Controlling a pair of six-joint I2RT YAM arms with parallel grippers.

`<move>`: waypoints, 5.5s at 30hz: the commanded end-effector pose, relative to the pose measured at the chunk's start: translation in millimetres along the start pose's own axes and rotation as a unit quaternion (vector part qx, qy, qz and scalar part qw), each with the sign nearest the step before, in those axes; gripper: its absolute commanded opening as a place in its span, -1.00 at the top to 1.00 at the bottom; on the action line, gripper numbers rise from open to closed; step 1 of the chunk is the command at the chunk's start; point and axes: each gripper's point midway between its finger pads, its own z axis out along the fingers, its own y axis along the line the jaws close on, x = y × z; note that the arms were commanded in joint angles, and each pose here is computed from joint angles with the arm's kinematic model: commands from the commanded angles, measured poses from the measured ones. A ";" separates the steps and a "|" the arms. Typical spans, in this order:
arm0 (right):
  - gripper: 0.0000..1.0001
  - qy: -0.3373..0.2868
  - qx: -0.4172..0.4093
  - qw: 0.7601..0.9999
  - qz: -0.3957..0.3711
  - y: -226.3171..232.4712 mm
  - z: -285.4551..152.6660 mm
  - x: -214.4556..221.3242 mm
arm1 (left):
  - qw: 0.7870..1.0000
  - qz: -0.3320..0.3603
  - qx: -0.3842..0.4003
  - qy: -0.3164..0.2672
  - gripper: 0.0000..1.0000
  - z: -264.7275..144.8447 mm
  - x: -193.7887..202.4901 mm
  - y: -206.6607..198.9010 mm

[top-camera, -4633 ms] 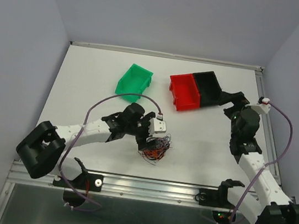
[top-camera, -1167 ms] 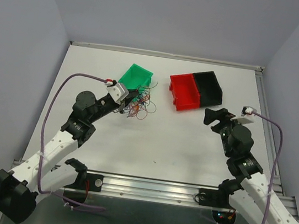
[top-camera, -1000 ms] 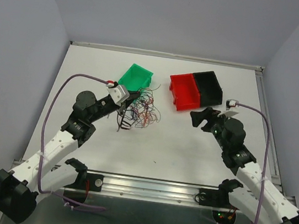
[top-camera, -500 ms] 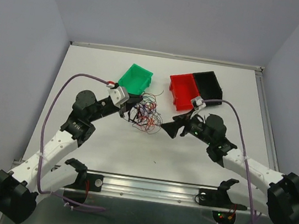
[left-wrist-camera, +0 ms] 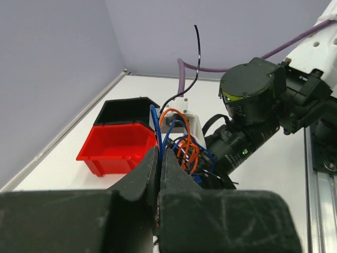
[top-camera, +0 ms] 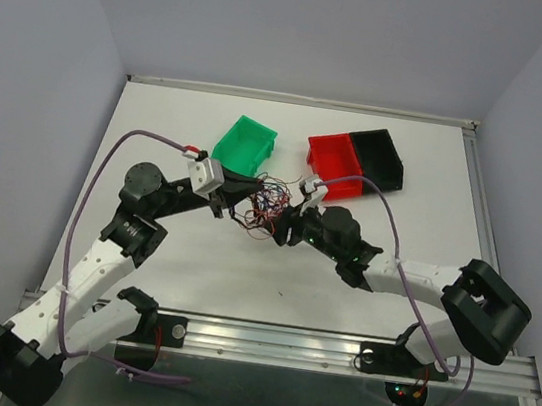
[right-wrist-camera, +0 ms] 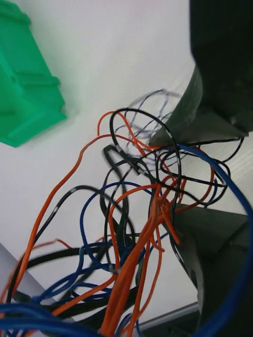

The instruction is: Untangle the cables

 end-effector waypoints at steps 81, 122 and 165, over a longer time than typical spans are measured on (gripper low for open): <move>-0.76 -0.223 0.352 0.897 0.147 -143.8 -194.5 -128.1 | 0.931 0.076 -0.089 0.345 -0.70 95.8 199.0 19.1; -0.72 -0.229 0.304 0.915 0.133 -130.4 -186.1 -129.6 | 0.975 -0.001 -0.014 0.222 1.00 118.8 104.7 33.3; -0.90 -0.120 -0.202 0.972 0.020 36.7 -100.1 -77.0 | 0.988 0.062 -0.087 -0.116 1.00 22.7 -266.3 14.4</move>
